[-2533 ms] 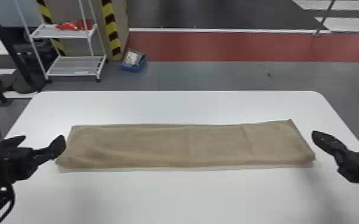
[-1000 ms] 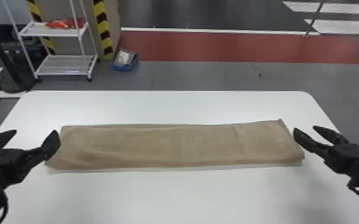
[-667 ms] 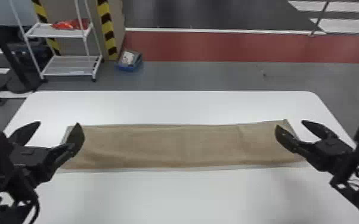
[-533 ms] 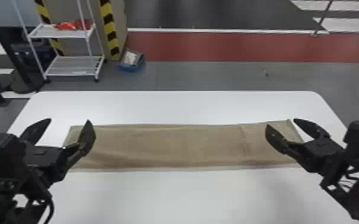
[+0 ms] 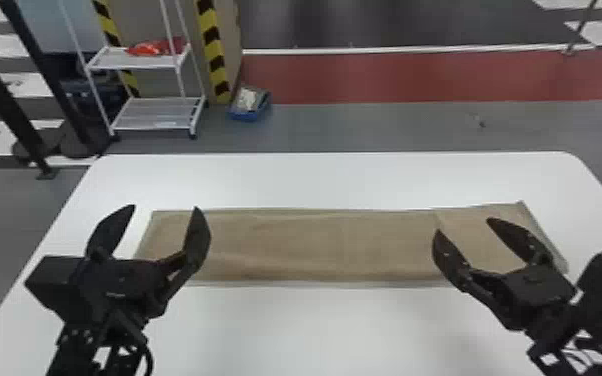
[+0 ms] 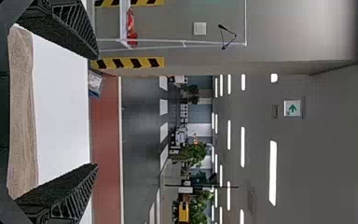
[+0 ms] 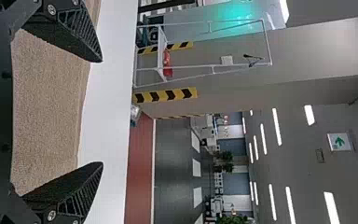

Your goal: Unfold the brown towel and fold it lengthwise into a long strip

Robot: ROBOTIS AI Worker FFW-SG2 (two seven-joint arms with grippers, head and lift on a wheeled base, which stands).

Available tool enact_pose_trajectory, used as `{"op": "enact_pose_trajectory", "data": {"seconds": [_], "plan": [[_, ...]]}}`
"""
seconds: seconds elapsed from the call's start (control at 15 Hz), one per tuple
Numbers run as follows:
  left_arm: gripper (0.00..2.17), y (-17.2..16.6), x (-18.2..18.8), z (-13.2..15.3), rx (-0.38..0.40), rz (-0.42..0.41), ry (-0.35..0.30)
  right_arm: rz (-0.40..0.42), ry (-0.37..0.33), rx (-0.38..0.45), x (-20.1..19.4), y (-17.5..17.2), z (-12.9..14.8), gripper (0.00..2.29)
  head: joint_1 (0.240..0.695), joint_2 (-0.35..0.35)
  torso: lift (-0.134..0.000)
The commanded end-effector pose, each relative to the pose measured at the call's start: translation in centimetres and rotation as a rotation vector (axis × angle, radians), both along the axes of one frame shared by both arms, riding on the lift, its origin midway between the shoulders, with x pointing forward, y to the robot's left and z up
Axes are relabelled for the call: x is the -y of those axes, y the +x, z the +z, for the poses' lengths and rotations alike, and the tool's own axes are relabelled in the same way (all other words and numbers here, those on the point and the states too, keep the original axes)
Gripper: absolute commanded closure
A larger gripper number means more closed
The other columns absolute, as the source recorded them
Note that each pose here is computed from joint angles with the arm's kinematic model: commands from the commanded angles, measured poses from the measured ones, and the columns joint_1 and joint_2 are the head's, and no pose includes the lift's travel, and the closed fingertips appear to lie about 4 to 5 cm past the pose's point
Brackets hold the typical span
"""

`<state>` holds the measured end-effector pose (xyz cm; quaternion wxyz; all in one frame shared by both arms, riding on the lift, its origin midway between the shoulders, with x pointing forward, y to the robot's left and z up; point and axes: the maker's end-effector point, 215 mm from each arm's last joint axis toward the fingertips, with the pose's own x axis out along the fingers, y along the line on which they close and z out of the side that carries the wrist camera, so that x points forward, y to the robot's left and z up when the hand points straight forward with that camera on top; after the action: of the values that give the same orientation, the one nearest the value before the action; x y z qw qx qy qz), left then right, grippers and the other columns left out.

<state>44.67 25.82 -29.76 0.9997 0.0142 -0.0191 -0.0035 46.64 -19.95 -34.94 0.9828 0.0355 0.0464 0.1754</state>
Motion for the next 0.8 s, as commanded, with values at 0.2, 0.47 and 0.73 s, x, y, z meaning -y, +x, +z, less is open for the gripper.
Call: {"op": "enact_pose_trajectory", "data": {"seconds": [0.2,0.47,0.73], "plan": [[0.07,-0.4,-0.2,-0.3,-0.013,0.015,0.013,-0.025,0.003,-0.024,1.2,-0.5,-0.8,0.11,0.695,0.066,-0.123],[0.07,-0.4,-0.3,-0.6,-0.018,0.020,0.017,-0.013,0.026,0.001,0.5,-0.7,0.4,0.11,0.695,0.061,-0.123],[0.07,-0.6,-0.3,-0.4,-0.016,0.020,0.009,0.017,0.037,0.029,-1.5,-1.1,1.5,0.11,0.695,0.083,-0.123]]}}
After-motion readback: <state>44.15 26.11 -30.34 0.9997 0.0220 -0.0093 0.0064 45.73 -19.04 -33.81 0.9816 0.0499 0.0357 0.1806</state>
